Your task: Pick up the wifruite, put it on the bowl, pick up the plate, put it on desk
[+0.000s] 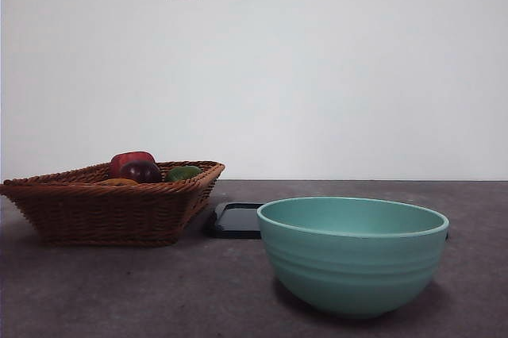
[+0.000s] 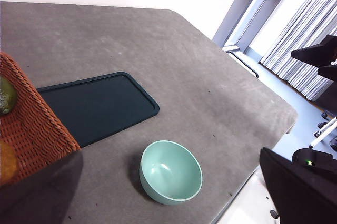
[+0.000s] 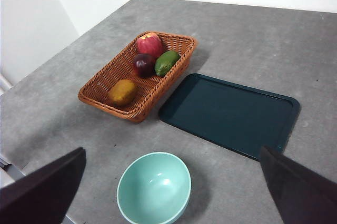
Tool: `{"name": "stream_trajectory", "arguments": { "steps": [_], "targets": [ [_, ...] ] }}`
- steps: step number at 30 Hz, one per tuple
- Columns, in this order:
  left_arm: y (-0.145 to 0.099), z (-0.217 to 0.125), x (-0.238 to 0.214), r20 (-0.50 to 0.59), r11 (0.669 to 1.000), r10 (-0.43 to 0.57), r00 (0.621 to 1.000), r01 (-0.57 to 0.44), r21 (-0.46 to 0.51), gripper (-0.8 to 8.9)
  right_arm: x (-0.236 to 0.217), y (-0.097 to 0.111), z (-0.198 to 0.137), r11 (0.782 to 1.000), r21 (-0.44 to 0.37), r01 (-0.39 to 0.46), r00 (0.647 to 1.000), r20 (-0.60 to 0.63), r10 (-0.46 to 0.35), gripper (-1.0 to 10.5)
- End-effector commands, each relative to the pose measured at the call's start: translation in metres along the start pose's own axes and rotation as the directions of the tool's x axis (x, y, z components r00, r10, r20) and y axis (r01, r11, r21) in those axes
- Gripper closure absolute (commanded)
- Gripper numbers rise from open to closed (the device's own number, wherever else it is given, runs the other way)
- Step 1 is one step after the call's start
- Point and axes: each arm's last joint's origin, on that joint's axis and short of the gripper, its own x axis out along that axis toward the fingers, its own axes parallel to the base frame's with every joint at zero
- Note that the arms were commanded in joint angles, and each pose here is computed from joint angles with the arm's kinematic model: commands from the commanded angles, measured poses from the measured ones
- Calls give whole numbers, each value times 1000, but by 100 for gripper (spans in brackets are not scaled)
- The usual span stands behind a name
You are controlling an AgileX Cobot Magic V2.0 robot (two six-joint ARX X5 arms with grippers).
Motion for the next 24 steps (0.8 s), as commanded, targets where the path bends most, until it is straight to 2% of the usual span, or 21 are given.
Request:
{"name": "stream_trajectory", "arguments": {
  "steps": [1,10,17,24],
  "targets": [
    [-4,5,-3,18,1000,-11,1000,11,26,165,-3,2,4,1000,-17,-7,1000,19,7,398],
    [-3,5,-3,18,999,-9,1000,8,37,166,-3,2,5,1000,-27,-8,999,33,9,399],
    [4,6,6,-25,1000,13,1000,-14,-16,170,-3,2,6,1000,-30,-8,999,40,10,399],
    [28,4,30,-164,978,154,974,-174,-114,171,-3,2,6,1000,-22,-9,999,38,10,399]
  ]
}}
